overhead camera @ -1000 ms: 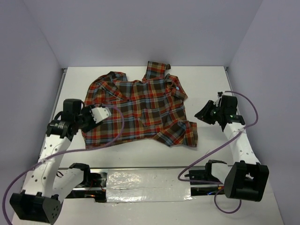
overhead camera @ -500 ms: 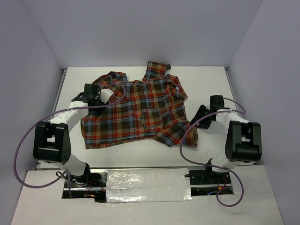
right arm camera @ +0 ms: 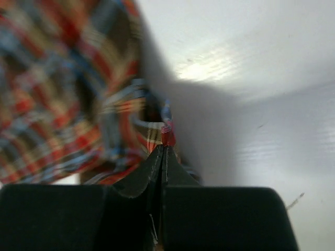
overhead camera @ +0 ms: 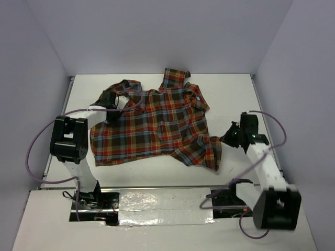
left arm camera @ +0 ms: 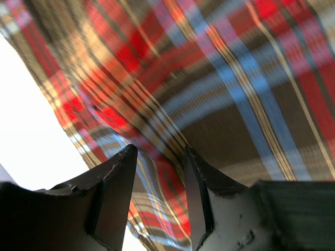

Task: Fold and stack the long sleeve shirts
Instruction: Flatten the shirt out

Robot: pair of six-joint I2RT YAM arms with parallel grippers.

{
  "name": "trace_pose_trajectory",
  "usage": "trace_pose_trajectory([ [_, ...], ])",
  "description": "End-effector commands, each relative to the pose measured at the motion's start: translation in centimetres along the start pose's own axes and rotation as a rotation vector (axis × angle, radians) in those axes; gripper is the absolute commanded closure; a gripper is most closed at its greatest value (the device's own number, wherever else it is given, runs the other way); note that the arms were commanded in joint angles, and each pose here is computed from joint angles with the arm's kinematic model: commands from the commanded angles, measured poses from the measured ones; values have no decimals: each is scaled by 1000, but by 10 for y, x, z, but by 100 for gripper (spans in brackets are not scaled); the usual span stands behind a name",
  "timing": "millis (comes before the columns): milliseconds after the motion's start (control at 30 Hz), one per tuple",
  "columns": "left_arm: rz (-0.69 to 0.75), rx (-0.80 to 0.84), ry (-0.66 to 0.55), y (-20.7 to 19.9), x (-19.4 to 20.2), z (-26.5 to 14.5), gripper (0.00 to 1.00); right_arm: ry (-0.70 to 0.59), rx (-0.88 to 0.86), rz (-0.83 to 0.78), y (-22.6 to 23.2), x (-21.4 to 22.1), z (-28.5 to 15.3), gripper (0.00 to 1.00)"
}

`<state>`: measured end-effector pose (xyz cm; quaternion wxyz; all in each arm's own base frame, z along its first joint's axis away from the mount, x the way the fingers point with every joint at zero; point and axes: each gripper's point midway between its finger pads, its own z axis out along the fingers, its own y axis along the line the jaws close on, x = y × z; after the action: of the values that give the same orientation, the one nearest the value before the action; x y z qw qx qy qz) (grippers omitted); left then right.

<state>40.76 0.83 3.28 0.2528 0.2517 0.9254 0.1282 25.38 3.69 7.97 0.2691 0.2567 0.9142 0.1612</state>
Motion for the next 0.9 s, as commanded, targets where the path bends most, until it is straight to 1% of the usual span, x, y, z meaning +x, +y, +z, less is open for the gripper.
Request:
trace_pose_trajectory([
  [0,-75,-88,-32,22,-19,5,47,-116,-24,43,5,1,-53,100],
  [100,-96,-97,-25,25,-15,7,48,-64,-61,66,8,26,-73,100],
  [167,-85,-99,-31,26,-16,5,48,-20,-102,63,15,36,-82,100],
  [233,-65,-107,-40,28,-17,4,48,-15,-112,52,20,39,-103,100],
  [300,-58,-122,-50,33,-21,1,48,-91,-126,37,25,32,-130,100],
  [333,-55,-125,-51,34,-23,0,48,-89,-111,46,22,37,-140,100],
  [367,-56,-123,-49,35,-23,0,48,-119,-100,50,21,35,-149,100],
  [400,-61,-123,-53,36,-26,0,48,-173,-119,44,26,30,-168,100],
  [467,-66,-113,-60,35,-30,-2,48,-161,-107,43,24,36,-178,100],
  [500,-67,-115,-70,36,-33,-4,48,-138,-115,34,25,40,-178,100],
  [600,-62,-118,-86,41,-40,-10,47,7,-135,17,24,65,-165,100],
  [633,-58,-120,-89,43,-41,-13,47,45,-200,14,34,73,-165,100],
  [733,-50,-138,-121,51,-50,-32,47,50,-282,18,44,77,-162,100],
  [800,-49,-124,-137,51,-53,-41,47,53,-285,-5,49,66,-155,100],
  [833,-68,-126,-152,54,-57,-53,46,77,-274,-30,52,58,-149,100],
  [867,-83,-127,-160,58,-59,-60,46,83,-267,-40,53,53,-146,98],
])
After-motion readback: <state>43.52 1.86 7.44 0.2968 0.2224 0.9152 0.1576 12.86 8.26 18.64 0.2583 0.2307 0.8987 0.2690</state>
